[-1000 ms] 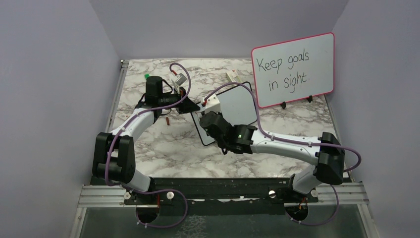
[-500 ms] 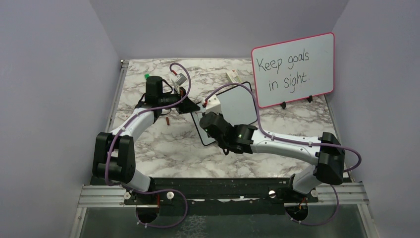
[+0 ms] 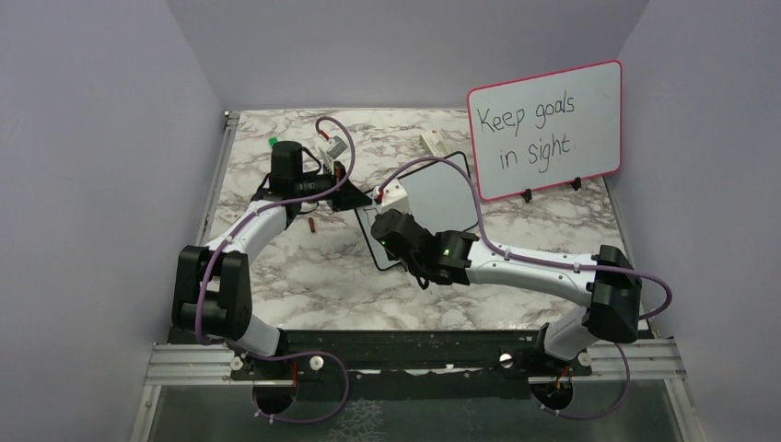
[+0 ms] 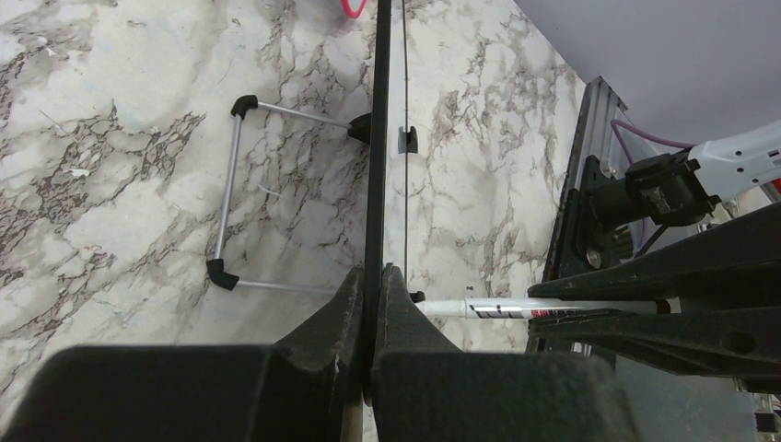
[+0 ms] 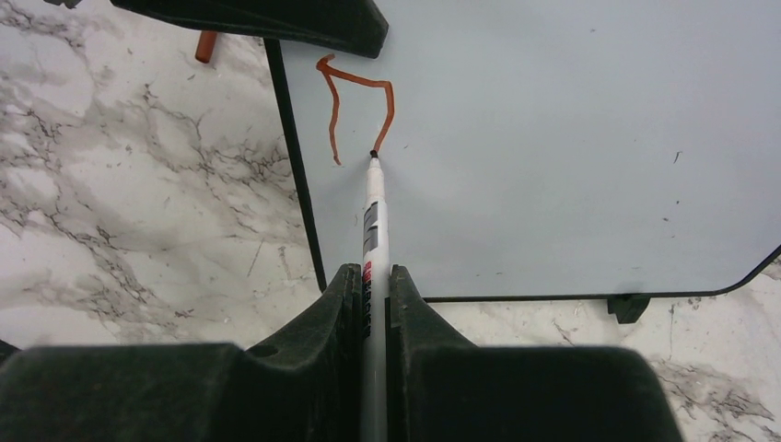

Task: Write a sentence on the whiteboard

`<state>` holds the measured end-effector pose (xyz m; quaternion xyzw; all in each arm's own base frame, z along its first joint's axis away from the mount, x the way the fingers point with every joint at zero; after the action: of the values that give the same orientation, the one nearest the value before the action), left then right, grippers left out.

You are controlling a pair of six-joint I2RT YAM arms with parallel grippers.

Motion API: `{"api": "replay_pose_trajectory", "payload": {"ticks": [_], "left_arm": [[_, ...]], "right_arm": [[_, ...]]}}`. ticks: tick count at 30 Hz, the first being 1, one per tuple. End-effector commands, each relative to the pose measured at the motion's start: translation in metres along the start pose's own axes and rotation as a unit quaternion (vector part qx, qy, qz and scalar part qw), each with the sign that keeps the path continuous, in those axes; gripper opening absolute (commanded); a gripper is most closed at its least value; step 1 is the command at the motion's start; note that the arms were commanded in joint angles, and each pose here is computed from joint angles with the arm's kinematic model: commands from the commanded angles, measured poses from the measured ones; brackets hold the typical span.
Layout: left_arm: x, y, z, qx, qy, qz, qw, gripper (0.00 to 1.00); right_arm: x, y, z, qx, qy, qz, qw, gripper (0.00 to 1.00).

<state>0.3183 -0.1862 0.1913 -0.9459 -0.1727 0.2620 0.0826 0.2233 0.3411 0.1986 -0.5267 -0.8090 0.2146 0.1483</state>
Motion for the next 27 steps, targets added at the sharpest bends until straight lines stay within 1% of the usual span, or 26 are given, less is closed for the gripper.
{"api": "replay_pose_trajectory", "payload": {"ticks": [1, 14, 19, 27], "left_arm": [[0.008, 0.008, 0.035, 0.05, -0.038, -0.019, 0.998, 0.0], [0.007, 0.008, 0.035, 0.049, -0.037, -0.019, 0.998, 0.0], [0.007, 0.008, 0.035, 0.05, -0.037, -0.019, 0.998, 0.0], [0.008, 0.007, 0.035, 0.052, -0.037, -0.021, 0.998, 0.0]], "right_arm": [[0.003, 0.0, 0.002, 0.018, 0.001, -0.018, 1.0, 0.01], [0.015, 0.001, -0.003, 0.016, 0.0, -0.047, 0.999, 0.01], [0.013, -0.003, -0.008, 0.005, 0.009, -0.048, 0.999, 0.01], [-0.014, -0.019, -0.023, -0.04, 0.023, -0.004, 0.999, 0.01]]}}
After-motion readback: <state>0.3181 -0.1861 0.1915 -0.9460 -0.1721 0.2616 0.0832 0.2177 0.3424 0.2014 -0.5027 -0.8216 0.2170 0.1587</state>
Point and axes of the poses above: each gripper's point midway between its finger pads, its own y axis out along the fingers, its own x axis along the line the jaws close on, z = x × y, the point moved 3 cm from there along -y, back along the fingers, and after that the axes turned 4 degrees about y, right-handed, at the moved point
